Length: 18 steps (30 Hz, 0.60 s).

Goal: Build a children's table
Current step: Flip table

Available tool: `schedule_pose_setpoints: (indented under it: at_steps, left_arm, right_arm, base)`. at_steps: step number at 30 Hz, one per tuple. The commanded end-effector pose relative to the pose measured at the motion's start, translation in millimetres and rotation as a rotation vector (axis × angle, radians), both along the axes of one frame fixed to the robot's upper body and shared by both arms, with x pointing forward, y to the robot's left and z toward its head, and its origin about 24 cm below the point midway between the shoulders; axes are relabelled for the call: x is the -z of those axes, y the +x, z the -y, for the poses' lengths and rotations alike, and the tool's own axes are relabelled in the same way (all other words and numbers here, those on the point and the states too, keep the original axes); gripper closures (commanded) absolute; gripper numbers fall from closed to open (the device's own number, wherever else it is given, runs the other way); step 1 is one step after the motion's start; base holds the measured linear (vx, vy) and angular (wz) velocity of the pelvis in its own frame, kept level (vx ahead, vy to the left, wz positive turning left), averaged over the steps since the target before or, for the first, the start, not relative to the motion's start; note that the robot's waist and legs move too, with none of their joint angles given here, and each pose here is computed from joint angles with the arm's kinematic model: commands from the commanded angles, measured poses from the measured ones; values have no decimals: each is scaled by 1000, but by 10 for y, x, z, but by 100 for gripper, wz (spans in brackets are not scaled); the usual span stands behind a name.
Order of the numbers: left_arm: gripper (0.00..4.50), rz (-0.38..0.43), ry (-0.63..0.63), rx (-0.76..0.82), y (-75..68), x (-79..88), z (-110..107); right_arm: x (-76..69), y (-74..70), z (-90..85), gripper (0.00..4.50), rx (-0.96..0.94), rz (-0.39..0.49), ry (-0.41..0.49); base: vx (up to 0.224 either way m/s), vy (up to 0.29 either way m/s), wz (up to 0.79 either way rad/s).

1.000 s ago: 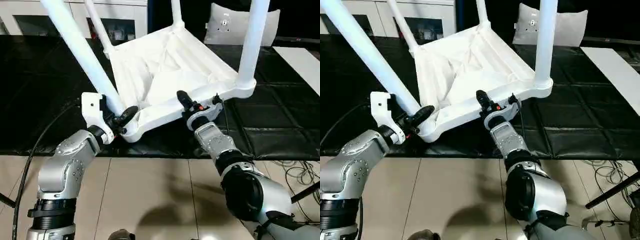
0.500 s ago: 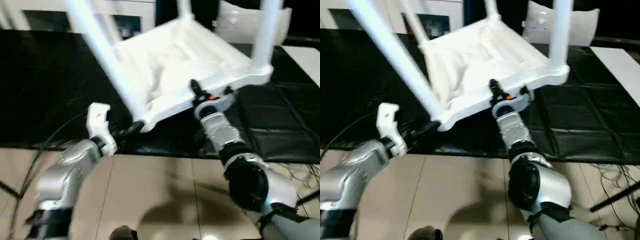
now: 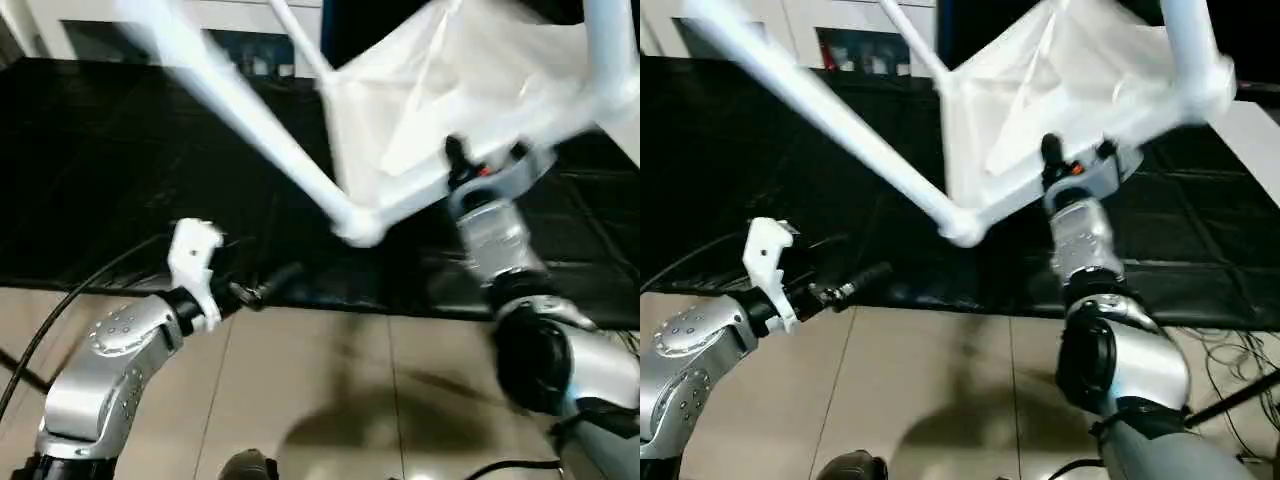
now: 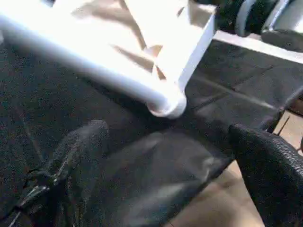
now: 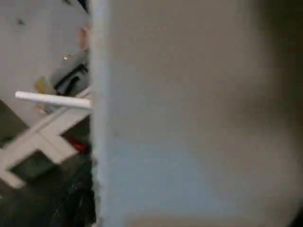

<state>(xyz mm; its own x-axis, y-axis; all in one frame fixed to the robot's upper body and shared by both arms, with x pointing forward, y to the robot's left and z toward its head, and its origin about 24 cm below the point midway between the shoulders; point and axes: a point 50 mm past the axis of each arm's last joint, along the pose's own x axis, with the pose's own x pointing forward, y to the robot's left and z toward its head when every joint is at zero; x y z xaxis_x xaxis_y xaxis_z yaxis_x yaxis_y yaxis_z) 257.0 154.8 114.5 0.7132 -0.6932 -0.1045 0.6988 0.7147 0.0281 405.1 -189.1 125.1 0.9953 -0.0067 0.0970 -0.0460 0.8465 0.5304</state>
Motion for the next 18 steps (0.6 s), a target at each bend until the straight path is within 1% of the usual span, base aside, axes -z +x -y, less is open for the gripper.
schedule_pose_setpoints:
  at_steps: [1, 3, 4, 5, 6, 8, 10, 11, 12, 14, 16, 18]
  left_arm:
    - [0, 86, 32, 26, 30, -184, 50]
    - [0, 111, 39, 31, 45, -251, 62]
    - [0, 148, 46, 27, 73, -355, 75]
    - [0, 160, 47, 26, 81, -387, 79]
    - [0, 193, 51, 19, 105, -470, 83]
    - [0, 218, 58, 14, 122, -528, 84]
    - [0, 246, 82, 10, 143, -586, 81]
    - [0, 246, 82, 10, 143, -586, 81]
    - [0, 293, 128, -1, 188, -678, 79]
    - [0, 324, 159, -10, 227, -730, 84]
    - [0, 333, 171, -8, 244, -747, 100]
    - [0, 355, 199, 4, 266, -773, 148]
  right_arm:
    - [-200, 0, 133, 253, 69, 62, -160]
    - [-206, -5, 137, 253, 76, 60, -195]
    - [-220, -10, 136, 254, 84, 58, -237]
    - [-225, -12, 135, 254, 87, 57, -252]
    - [-248, -17, 135, 254, 98, 61, -307]
    - [-264, -21, 131, 254, 105, 64, -346]
    - [-282, -19, 122, 254, 113, 56, -368]
    - [-282, -19, 122, 254, 113, 56, -368]
    - [-316, -10, 95, 254, 113, 50, -408]
    - [-323, -1, 61, 254, 98, 39, -431]
    - [-325, 2, 42, 254, 93, 30, -449]
    - [-335, 15, 10, 254, 86, 11, -502]
  base:
    - [0, 0, 0]
    - [0, 0, 0]
    - [0, 0, 0]
    - [0, 0, 0]
    - [0, 0, 0]
    - [0, 0, 0]
    - [0, 0, 0]
    - [0, 0, 0]
    - [0, 0, 0]
    - [0, 0, 0]
    - [0, 0, 0]
    - [0, 0, 0]
